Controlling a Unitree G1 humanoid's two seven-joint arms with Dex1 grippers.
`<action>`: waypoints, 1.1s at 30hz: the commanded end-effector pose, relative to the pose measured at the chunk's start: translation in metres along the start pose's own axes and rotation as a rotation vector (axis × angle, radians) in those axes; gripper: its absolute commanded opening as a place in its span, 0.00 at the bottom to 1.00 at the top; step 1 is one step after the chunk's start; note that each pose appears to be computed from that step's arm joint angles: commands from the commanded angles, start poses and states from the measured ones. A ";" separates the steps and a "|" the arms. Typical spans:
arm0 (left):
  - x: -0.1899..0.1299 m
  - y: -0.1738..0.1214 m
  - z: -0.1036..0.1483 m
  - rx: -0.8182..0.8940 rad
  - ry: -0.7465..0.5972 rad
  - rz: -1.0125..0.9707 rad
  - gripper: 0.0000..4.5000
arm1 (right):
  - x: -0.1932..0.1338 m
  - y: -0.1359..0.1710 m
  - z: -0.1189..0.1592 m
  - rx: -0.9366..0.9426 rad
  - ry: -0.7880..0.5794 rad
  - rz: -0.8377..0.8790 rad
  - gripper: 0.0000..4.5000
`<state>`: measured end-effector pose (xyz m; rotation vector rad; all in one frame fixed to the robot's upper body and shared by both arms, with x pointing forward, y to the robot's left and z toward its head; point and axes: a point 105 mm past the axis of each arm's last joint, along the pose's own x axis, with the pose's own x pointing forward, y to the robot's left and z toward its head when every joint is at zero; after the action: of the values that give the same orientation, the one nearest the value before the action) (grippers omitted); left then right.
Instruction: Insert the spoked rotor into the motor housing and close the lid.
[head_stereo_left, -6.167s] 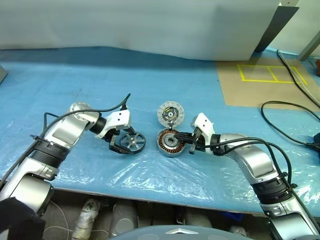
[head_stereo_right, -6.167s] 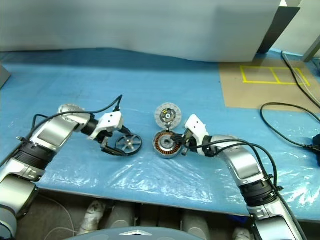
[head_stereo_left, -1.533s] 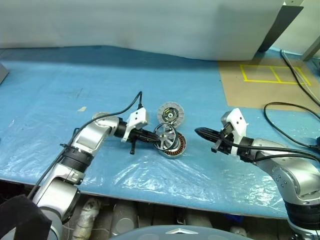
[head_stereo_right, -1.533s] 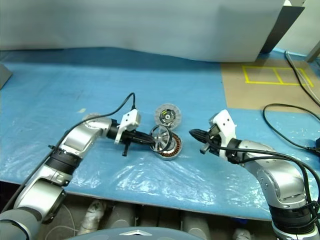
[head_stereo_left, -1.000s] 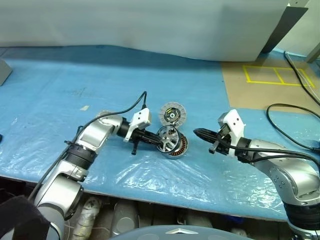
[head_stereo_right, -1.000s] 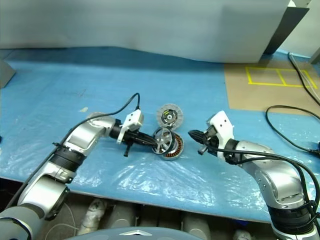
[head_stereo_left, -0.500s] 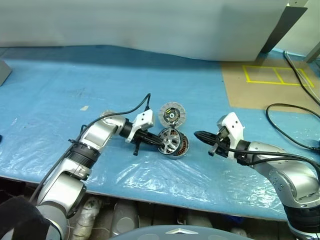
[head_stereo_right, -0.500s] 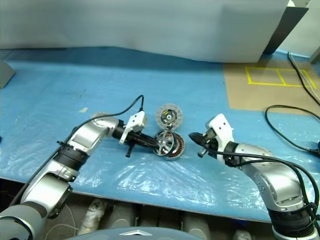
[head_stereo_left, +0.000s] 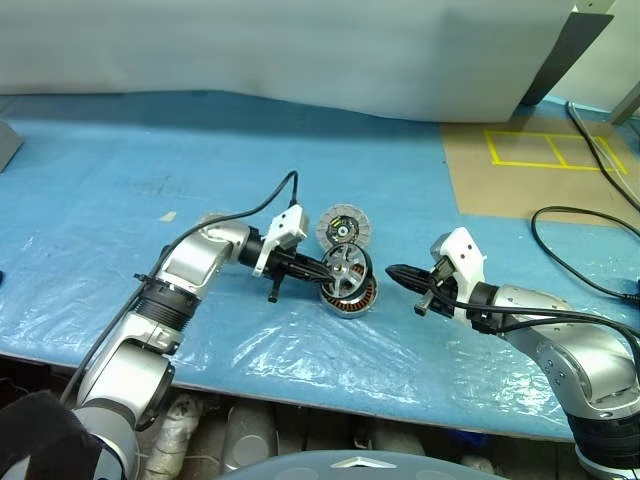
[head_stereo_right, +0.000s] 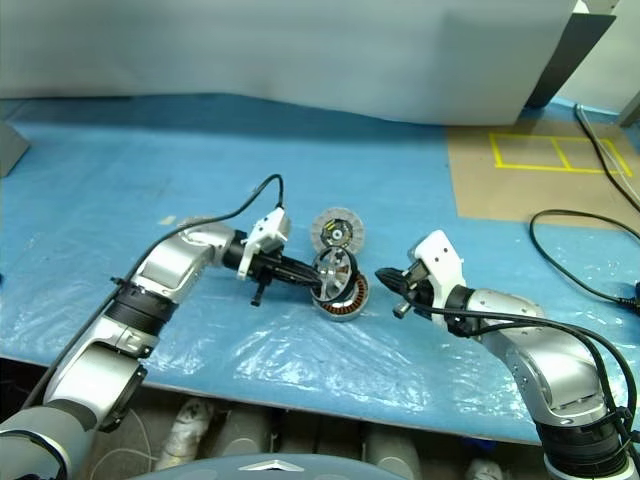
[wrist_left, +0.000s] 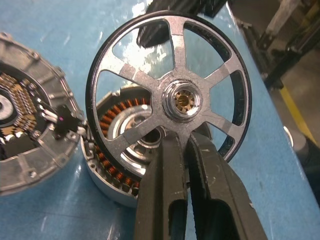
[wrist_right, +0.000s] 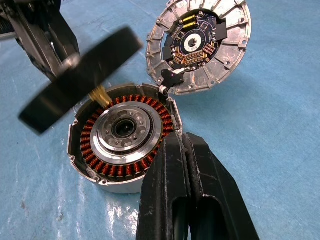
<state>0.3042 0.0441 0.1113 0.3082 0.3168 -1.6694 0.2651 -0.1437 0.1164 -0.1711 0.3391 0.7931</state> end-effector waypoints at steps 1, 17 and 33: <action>0.003 0.000 0.003 0.047 0.028 -0.003 0.00 | -0.003 0.001 0.010 -0.049 -0.031 -0.005 0.00; 0.002 0.002 -0.004 0.023 0.073 -0.025 0.13 | -0.003 0.002 0.005 -0.044 -0.020 -0.021 0.00; -0.030 -0.015 0.018 0.041 -0.053 -0.004 0.53 | -0.001 0.013 0.029 -0.047 -0.107 0.074 0.00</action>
<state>0.2950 0.0609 0.1330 0.3069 0.2801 -1.6914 0.2667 -0.1364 0.1243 -0.1433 0.3017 0.8215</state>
